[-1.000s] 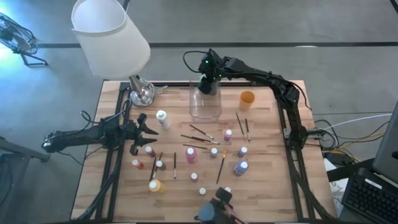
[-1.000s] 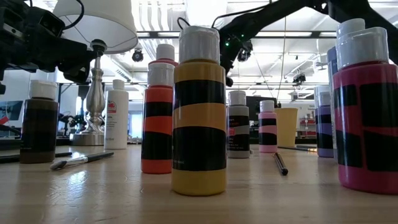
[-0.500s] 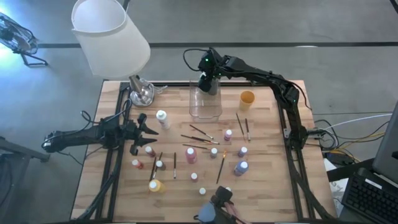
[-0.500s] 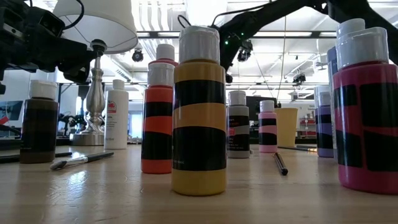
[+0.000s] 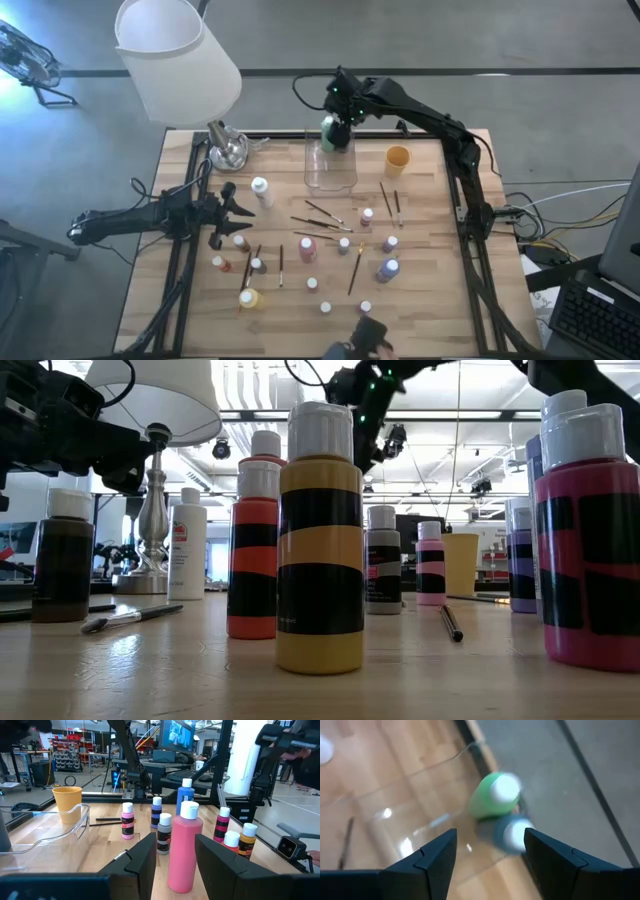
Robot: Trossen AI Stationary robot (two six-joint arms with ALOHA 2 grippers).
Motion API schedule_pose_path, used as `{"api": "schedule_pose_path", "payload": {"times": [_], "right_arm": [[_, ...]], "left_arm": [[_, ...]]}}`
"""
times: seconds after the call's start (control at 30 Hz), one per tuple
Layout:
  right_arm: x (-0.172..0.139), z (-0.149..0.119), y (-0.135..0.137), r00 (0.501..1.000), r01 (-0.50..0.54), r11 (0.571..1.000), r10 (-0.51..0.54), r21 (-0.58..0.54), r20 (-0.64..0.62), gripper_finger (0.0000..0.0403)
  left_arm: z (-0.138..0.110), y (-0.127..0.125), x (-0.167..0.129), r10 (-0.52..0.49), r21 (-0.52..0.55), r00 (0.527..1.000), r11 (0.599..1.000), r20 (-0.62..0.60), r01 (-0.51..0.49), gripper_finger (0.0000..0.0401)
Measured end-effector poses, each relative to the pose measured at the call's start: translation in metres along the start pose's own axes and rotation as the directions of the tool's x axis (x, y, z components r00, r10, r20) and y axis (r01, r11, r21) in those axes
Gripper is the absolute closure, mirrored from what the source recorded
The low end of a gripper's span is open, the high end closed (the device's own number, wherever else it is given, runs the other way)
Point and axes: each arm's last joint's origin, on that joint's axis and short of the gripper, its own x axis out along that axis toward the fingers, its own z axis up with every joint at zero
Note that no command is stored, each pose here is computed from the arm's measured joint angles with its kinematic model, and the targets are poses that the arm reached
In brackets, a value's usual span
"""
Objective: Pick & Place Paint Supplies
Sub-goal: Put the big white paint bottle into the bin
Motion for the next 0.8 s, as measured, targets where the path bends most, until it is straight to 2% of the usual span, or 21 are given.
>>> {"api": "schedule_pose_path", "payload": {"times": [0.3,0.57,0.8], "right_arm": [[-0.043,-0.009,0.029,0.997,-0.041,0.999,0.038,-0.034,-0.069,0.019],[-0.096,-0.027,0.061,0.996,-0.084,0.994,0.082,-0.064,-0.03,0.0223],[-0.147,-0.057,0.085,0.995,-0.084,0.994,0.087,-0.065,0.038,0.0251]], "left_arm": [[0.0,0.0,0.0,0.0,0.0,1.0,1.0,0.0,0.0,0.0261],[0.0,0.0,0.0,0.0,0.0,1.0,1.0,0.0,0.0,0.0261],[0.0,0.0,0.0,0.0,0.0,1.0,1.0,0.0,0.0,0.0261]]}}
